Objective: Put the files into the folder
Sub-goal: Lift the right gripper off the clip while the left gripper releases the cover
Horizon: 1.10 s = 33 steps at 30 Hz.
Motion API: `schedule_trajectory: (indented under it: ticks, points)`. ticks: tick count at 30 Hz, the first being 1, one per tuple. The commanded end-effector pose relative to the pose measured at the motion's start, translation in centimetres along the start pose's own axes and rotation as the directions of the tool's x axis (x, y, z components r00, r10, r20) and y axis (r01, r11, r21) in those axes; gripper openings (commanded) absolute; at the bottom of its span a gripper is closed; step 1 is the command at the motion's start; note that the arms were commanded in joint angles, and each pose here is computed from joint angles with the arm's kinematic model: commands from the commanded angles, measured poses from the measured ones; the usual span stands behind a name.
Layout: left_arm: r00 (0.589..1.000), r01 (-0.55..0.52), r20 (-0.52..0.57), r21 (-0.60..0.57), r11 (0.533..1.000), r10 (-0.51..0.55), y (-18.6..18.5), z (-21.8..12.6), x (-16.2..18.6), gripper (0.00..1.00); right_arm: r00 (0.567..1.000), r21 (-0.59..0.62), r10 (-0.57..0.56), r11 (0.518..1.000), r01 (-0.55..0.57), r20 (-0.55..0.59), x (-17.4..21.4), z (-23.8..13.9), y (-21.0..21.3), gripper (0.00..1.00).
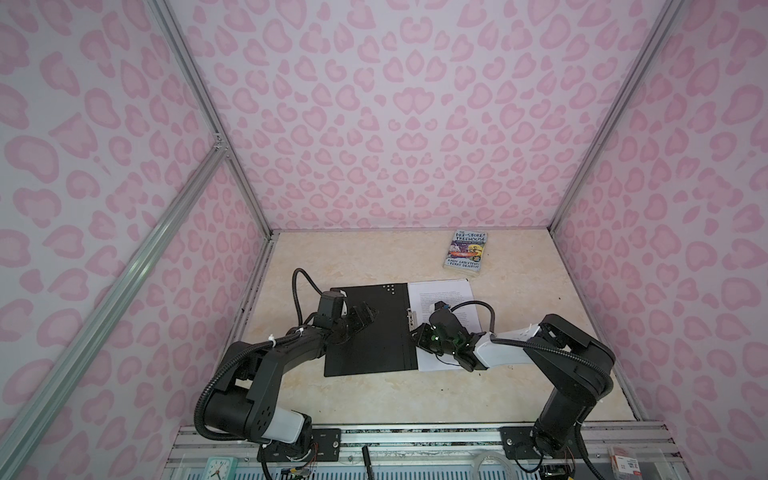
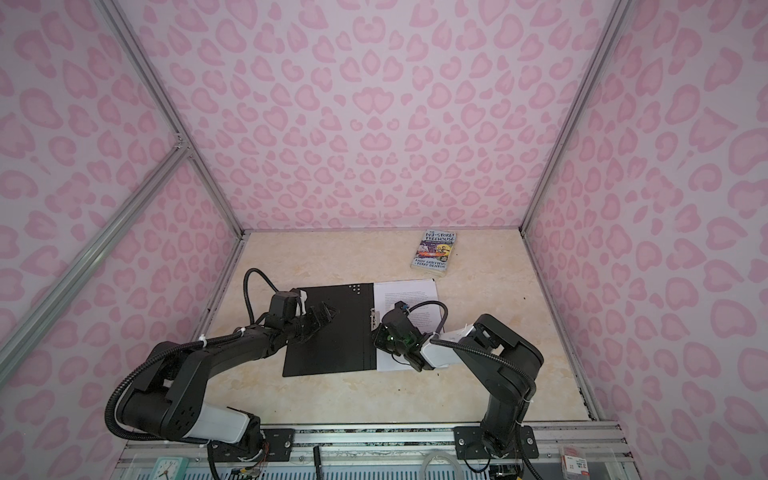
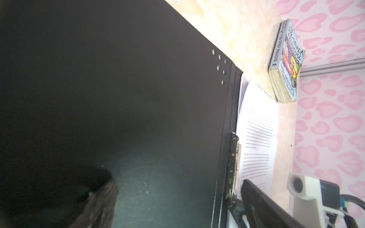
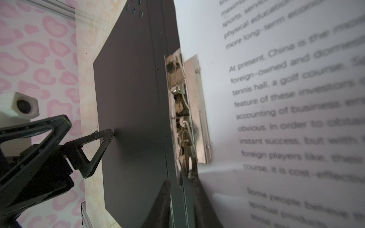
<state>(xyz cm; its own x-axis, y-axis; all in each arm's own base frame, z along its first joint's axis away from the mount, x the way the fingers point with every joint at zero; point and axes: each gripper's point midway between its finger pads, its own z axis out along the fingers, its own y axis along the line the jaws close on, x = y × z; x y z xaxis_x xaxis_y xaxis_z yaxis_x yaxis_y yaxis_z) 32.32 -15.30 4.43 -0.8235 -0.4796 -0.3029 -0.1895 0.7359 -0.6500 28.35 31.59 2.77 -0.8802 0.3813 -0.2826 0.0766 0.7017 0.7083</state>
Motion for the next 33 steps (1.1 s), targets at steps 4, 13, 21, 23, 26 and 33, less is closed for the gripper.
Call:
schedule_trajectory:
  ticks: [4, 13, 21, 23, 26, 33]
  points:
    - [0.996, 0.007, -0.086, -0.075, 0.997, -0.013, 1.7, -0.3, 2.0, 0.99, 0.999, -0.035, -0.049, 0.998, 0.049, -0.001, -0.6, -1.0, 1.7, 0.36]
    - [0.983, -0.172, -0.025, 0.216, 0.961, 0.181, -5.8, -3.7, 0.5, 0.99, 0.964, -0.029, -0.24, 0.969, 0.245, 0.116, -6.2, -7.8, 3.2, 0.7]
    - [0.983, -0.079, 0.154, -0.153, 0.985, 0.102, 1.1, -10.1, 0.1, 1.0, 0.976, 0.188, -0.157, 0.974, 0.128, 0.15, -11.4, -14.4, -6.4, 0.79]
    - [0.983, -0.026, 0.172, -0.232, 0.972, 0.067, 4.0, -11.3, 1.5, 0.99, 0.978, 0.191, -0.119, 0.978, 0.086, 0.168, -11.7, -14.9, -8.2, 0.8]
    - [0.978, 0.042, 0.206, -0.287, 0.957, 0.019, 6.9, -12.8, 3.3, 0.97, 0.98, 0.183, -0.075, 0.982, 0.042, 0.183, -11.5, -14.8, -9.9, 0.81]
    - [0.961, 0.217, 0.229, -0.263, 0.94, -0.158, 9.0, -13.5, 5.8, 0.97, 0.99, 0.174, -0.055, 0.984, 0.032, 0.133, -10.7, -12.6, -11.7, 0.81]
